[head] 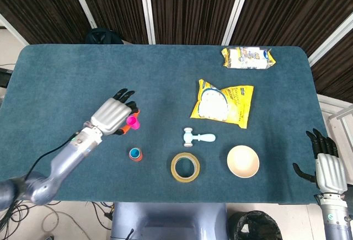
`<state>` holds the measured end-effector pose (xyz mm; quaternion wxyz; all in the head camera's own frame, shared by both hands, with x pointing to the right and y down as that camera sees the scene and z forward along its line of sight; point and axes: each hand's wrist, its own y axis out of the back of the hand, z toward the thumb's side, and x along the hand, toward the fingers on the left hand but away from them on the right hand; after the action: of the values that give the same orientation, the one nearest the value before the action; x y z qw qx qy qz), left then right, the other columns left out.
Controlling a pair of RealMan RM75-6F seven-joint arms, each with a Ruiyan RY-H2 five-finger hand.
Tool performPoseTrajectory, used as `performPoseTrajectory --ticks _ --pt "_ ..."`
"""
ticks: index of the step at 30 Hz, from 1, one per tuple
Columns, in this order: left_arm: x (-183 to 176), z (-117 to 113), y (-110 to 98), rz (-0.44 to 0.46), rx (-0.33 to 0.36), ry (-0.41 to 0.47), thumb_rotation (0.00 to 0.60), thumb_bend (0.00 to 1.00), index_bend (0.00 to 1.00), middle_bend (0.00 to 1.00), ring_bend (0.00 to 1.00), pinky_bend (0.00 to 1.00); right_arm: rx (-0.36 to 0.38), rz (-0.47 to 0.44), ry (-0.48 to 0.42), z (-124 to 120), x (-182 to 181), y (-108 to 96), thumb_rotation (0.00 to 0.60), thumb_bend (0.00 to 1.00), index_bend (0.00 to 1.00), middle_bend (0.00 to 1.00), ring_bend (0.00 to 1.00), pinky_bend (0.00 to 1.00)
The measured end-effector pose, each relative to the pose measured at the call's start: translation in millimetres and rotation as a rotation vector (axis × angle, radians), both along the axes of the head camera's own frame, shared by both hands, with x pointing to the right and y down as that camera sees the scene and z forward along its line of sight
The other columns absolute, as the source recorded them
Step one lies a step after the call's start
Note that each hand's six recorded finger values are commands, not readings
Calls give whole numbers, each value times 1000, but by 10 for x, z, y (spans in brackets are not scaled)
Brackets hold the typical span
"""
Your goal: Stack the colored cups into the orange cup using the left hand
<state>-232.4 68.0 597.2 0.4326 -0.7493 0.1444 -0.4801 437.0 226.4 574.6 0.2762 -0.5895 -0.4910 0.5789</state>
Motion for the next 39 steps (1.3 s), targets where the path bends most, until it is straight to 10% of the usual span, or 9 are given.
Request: performPoseTrajectory --ticks 12,39 --pt "-367 0 430 14 -80 18 600 365 471 312 0 52 -9 -3 1 27 -15 11 600 324 106 45 96 3" --pt "-1 430 691 136 -119 54 600 364 471 312 0 51 12 8 -9 -36 27 -24 600 325 106 45 96 3"
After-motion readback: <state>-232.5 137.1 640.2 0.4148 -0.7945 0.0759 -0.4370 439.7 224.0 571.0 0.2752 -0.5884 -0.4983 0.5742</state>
